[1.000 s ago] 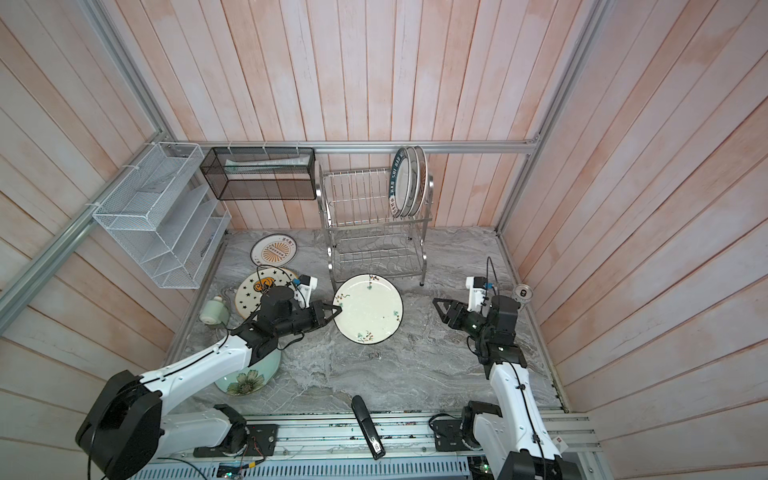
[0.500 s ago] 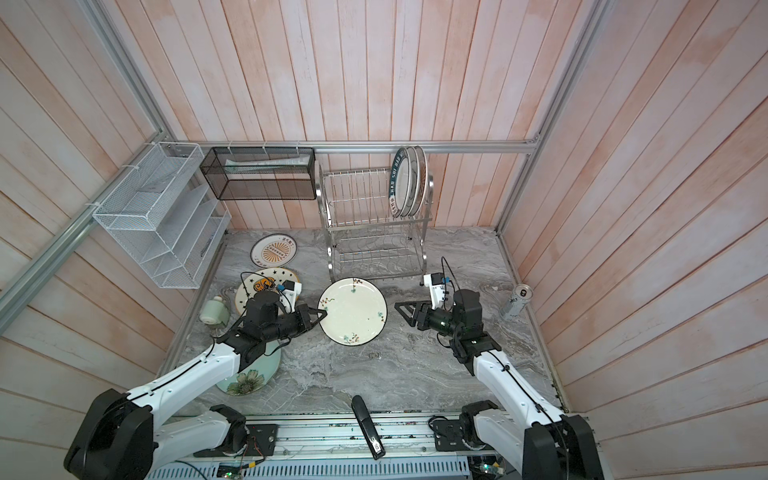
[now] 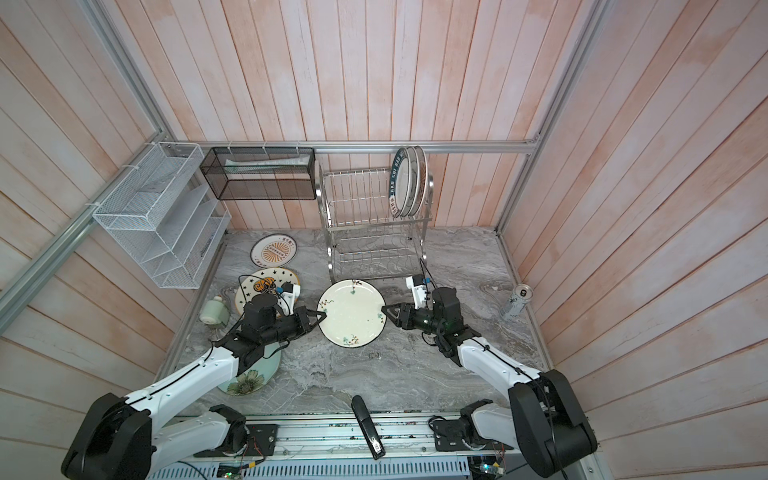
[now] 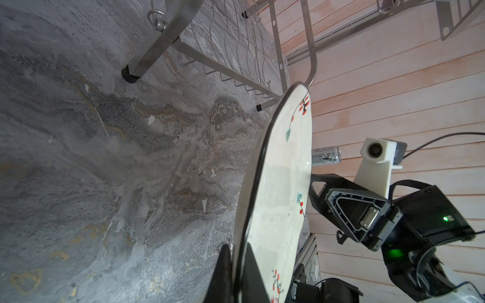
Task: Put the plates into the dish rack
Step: 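Raise the plate upright with the left gripper while the right gripper approaches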
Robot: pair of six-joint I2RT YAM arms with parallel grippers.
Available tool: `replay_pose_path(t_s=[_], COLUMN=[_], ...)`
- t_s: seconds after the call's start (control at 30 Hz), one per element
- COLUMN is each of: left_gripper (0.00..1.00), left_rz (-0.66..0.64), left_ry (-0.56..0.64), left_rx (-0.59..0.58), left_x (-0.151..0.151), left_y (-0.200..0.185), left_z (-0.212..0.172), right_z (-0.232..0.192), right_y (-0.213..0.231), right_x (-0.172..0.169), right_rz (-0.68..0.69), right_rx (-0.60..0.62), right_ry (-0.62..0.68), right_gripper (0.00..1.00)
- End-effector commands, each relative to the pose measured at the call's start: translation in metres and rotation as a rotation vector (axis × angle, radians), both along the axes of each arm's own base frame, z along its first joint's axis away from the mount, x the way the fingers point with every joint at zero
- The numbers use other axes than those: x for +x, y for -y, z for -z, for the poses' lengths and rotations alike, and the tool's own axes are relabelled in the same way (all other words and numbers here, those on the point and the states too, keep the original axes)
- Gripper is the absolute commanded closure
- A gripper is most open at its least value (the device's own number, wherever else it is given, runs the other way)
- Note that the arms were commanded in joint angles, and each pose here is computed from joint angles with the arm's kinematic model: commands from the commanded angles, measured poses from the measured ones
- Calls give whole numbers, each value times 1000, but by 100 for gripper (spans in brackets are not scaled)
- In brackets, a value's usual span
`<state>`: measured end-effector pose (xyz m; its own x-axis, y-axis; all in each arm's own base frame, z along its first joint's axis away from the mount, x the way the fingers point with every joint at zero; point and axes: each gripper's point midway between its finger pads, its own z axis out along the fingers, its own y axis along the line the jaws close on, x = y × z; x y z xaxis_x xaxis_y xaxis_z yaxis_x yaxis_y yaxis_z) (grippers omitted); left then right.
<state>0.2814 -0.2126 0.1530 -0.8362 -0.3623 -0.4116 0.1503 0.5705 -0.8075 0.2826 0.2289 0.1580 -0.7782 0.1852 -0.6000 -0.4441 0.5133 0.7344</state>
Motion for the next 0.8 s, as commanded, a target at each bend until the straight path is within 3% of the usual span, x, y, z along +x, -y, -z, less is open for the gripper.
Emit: replay_pose_path(t_s=[0.0, 0.6, 0.77], left_gripper=[100, 100, 100], left_rz=[32, 0, -4], left_ry=[160, 174, 180], left_rx=[-109, -145, -146], left_x=[5, 5, 5], left_y=[8, 3, 3], left_z=[-51, -48, -49], right_z=[-16, -27, -30], right_y=[-7, -37, -44], right_x=[8, 1, -2], right_rz=[4, -97, -131], right_rx=[28, 122, 143], right_ry=[46, 18, 10], right_gripper=[57, 70, 78])
